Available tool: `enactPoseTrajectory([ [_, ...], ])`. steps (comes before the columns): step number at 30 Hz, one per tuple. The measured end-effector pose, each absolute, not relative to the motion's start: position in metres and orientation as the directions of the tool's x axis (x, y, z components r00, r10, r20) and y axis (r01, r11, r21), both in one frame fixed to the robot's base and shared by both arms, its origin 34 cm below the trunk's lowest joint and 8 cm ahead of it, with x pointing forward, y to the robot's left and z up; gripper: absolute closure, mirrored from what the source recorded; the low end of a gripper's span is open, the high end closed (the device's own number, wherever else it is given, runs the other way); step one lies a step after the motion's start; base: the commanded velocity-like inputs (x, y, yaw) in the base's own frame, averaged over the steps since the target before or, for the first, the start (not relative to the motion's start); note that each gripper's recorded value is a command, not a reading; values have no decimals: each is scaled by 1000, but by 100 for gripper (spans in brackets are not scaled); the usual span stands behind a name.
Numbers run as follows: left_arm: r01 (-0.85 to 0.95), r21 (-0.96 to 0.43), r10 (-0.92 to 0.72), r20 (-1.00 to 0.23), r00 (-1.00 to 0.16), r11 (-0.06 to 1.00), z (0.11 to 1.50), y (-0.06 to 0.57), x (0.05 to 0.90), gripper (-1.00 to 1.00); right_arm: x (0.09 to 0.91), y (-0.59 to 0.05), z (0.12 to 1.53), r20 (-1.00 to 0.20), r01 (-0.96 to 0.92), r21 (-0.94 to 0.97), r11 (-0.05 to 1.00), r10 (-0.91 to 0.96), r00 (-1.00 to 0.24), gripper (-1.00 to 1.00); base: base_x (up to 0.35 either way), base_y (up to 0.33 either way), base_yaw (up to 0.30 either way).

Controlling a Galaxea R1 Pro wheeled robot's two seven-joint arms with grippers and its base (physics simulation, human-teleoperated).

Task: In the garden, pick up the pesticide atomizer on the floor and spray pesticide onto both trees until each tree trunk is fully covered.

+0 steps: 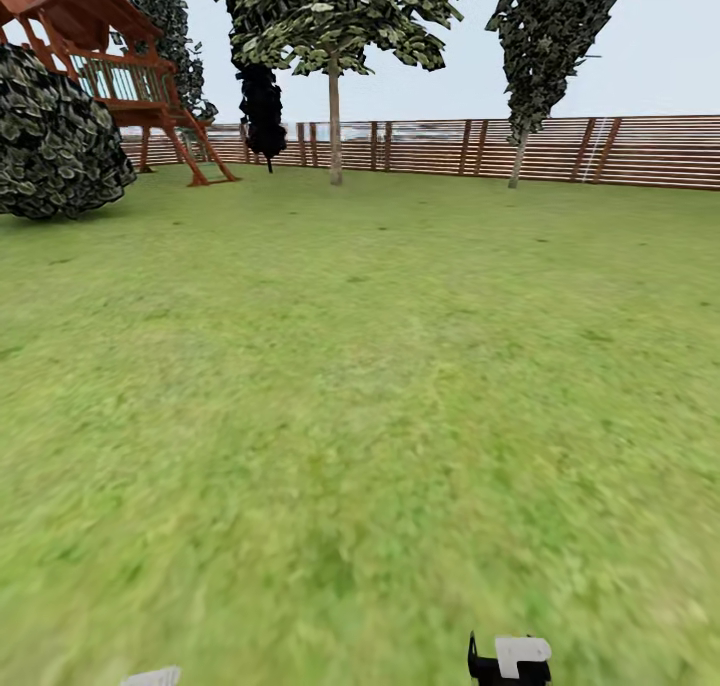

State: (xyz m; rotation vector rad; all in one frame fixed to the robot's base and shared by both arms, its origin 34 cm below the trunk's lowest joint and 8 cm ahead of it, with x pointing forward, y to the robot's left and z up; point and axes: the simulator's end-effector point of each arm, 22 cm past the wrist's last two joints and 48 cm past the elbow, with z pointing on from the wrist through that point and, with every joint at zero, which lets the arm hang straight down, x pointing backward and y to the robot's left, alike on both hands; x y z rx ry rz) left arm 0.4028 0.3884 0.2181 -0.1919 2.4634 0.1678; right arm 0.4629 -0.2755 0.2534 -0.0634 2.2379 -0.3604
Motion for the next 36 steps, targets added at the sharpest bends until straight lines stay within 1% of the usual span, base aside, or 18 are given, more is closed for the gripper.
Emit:
enactPoseTrajectory([
  [36, -179, 72, -96, -623, -776, 981, 218, 387, 403, 100, 463, -276, 253, -750, 77, -279, 957, -167, -641, -100, 339, 0, 0],
])
